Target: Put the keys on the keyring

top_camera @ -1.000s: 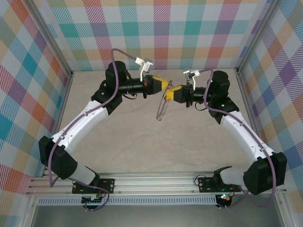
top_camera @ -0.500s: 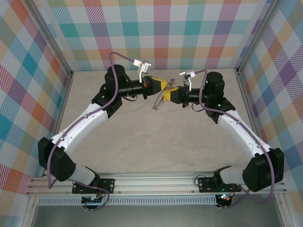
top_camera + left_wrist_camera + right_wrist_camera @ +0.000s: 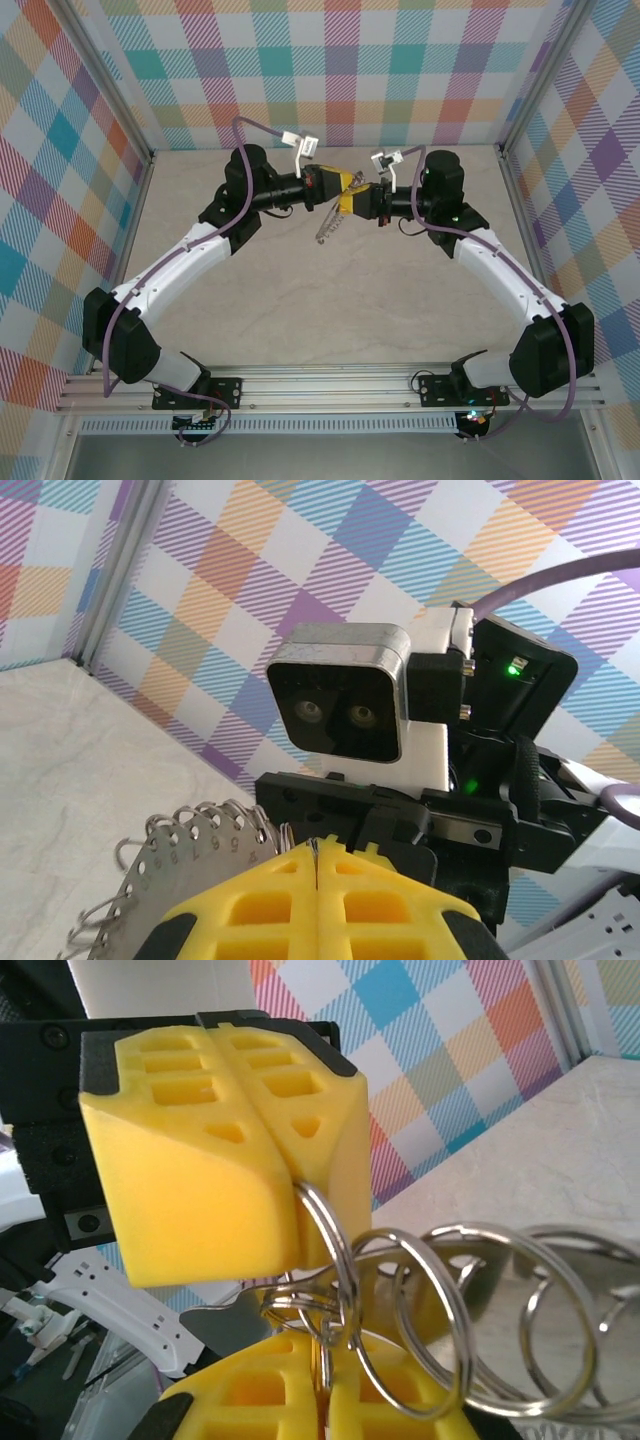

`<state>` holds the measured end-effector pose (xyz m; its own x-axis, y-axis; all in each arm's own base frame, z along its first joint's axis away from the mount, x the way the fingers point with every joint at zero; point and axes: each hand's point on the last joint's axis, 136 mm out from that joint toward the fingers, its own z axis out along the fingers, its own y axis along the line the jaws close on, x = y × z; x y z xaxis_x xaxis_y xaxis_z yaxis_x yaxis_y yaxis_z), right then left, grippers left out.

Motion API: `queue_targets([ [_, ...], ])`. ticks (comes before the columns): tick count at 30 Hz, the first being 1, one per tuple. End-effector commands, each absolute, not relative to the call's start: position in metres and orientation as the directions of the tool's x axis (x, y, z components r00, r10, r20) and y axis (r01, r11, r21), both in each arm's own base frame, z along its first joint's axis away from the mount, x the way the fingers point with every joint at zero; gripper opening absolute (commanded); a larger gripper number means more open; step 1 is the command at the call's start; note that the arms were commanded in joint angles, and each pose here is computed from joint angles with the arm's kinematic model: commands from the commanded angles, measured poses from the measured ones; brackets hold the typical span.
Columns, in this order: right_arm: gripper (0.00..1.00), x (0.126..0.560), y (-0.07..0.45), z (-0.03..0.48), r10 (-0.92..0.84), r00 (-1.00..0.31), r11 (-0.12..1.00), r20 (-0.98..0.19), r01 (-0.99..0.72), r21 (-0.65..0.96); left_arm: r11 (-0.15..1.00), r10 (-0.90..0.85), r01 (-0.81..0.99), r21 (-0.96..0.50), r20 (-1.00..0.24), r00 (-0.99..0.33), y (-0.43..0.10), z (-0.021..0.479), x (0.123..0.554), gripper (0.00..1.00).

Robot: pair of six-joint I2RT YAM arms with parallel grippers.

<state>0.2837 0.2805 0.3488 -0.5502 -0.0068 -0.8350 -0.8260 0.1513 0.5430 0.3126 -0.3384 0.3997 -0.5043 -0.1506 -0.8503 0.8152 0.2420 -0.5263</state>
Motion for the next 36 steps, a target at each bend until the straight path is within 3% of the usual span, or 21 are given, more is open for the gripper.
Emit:
queue_targets([
  [1,0.14,0.273,0.278,0.341,-0.024,-0.556,0.181,-0.831,-0.82,0.543,0.202,-0.274,0.866,-0.458,-0.875,-0.398,-0.331,0.45,0.301,0.0],
  [6,0.35,0.267,0.267,0.341,0.0,-0.554,0.241,-0.832,-0.808,0.538,0.207,-0.307,0.854,-0.478,-0.86,-0.407,-0.329,0.45,0.305,0.0],
  [9,0.38,0.26,0.258,0.343,0.018,-0.548,0.269,-0.836,-0.803,0.532,0.205,-0.317,0.851,-0.483,-0.856,-0.41,-0.329,0.451,0.305,0.0],
  [20,0.38,0.264,0.219,0.402,0.218,-0.407,0.414,-0.887,-0.785,0.461,0.181,-0.325,0.856,-0.484,-0.851,-0.412,-0.329,0.455,0.302,0.0],
  [36,0.38,0.295,0.235,0.441,0.311,-0.387,0.313,-0.868,-0.82,0.478,0.147,-0.308,0.868,-0.474,-0.856,-0.415,-0.33,0.458,0.294,0.0],
])
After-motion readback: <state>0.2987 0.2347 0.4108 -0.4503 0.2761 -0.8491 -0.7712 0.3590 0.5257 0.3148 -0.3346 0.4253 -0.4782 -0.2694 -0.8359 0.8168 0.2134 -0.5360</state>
